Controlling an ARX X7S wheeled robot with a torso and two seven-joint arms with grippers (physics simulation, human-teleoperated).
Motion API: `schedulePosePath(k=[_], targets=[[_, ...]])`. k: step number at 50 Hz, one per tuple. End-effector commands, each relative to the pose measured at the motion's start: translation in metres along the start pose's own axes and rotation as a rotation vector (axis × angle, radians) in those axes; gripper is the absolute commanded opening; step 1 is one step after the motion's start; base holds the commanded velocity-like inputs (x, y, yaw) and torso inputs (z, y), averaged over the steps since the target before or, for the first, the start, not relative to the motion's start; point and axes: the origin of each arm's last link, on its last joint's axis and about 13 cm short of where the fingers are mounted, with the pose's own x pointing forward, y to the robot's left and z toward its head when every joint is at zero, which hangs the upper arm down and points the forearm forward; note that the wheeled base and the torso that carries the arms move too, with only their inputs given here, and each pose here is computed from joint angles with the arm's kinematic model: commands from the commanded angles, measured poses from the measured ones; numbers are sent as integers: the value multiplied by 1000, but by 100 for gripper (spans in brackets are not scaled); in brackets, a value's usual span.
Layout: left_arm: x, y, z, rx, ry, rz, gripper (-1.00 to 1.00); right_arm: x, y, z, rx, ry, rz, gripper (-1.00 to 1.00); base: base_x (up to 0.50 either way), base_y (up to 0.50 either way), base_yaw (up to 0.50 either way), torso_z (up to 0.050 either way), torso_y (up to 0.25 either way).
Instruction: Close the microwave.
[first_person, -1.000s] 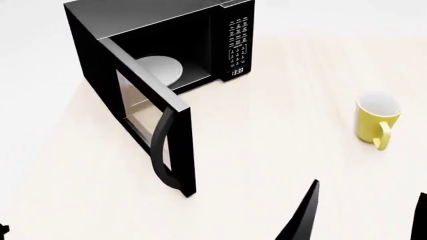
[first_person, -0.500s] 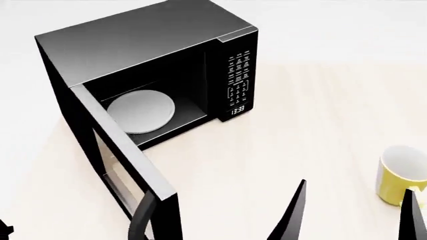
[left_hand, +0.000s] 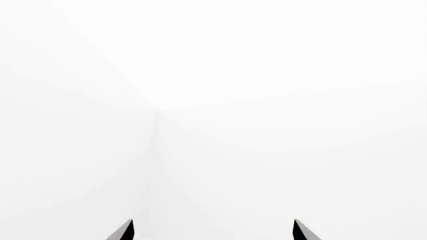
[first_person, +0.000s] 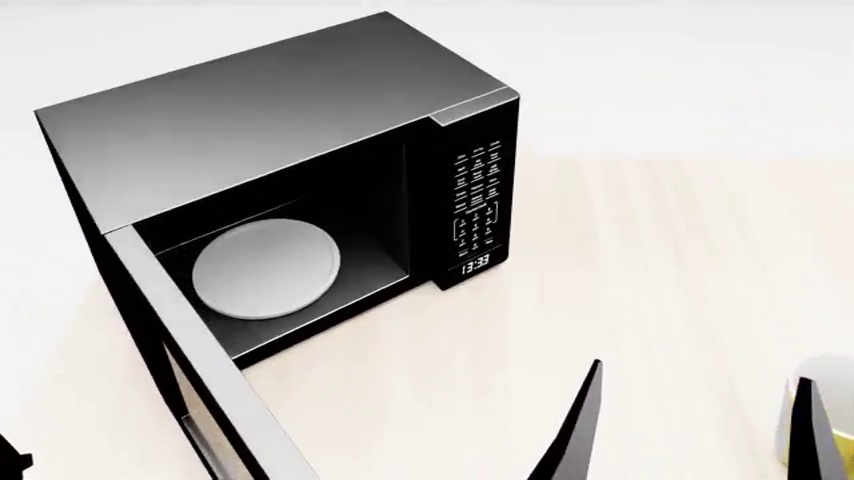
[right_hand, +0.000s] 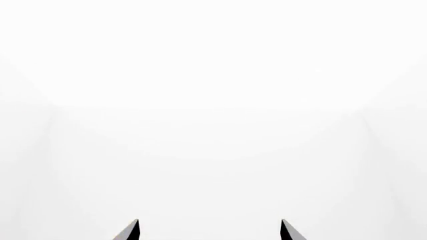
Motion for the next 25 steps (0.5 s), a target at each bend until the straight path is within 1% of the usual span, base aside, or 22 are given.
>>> schedulePosePath(k=[1,3,5,6,7,8,9,10,11,12,13,14,15,16,17,18,19,20,22,23,24,25], targets=[[0,1,-1,11,-2,0,100,0,-1,0,-8,-7,6,100,500,4,0,0,0],[0,1,-1,6,5,-13,100,0,-1,0,-6,-5,1,100,346,2,0,0,0],[2,3,-3,-20,45,-86,100,0,-1,0,-8,-12,1,100,0,0,0,0,0],[3,4,-2,-22,46,-96,100,-1,-1,-1,-7,-11,1,100,0,0,0,0,0],[6,7,-4,-71,99,-151,100,-1,-1,-1,-3,-10,2,100,0,0,0,0,0],[8,8,-5,-86,128,-201,100,-1,0,-1,-6,-12,4,100,0,0,0,0,0],[12,15,-8,-79,149,-222,100,-1,0,0,-2,-11,5,100,0,0,0,0,0],[14,17,-10,-100,180,-286,100,-1,0,0,-2,-11,5,100,0,0,0,0,0],[15,21,-10,-107,176,-282,100,-1,0,-1,-3,-10,6,100,0,0,0,0,0],[19,30,-13,-93,205,-359,100,-1,-1,-2,-5,-6,6,100,0,0,0,0,0],[21,33,-14,-103,205,-349,100,-1,0,-2,-6,-4,6,100,0,0,0,0,0],[25,43,-17,-85,229,-359,100,-1,0,-2,-6,-2,9,100,0,0,0,0,0],[26,46,-19,-115,257,-380,100,-1,0,-3,-7,-2,10,100,0,0,0,0,0],[32,57,-21,-89,261,-354,100,-1,0,-3,-7,0,13,100,0,0,0,0,0],[34,61,-22,-116,276,-376,100,-1,0,-3,-7,0,13,100,0,0,0,0,0],[36,65,-21,-97,260,-367,100,-1,0,-3,-6,2,14,100,0,0,0,0,0],[38,69,-21,-72,259,-383,100,-1,0,-3,-7,3,14,100,0,0,0,0,0],[41,73,-21,-65,259,-444,100,-2,0,-4,-7,4,15,100,0,0,0,0,0],[46,79,-26,-29,281,-529,100,-2,1,-5,-5,10,19,100,0,0,0,0,0],[47,80,-27,-29,291,-544,100,-3,1,-6,-6,9,20,100,0,0,0,0,0],[49,81,-30,-24,319,-612,100,-3,1,-6,-7,10,20,100,0,0,0,0,0],[50,81,-32,-13,310,-628,100,-3,1,-6,-7,11,21,100,0,0,0,0,0]])
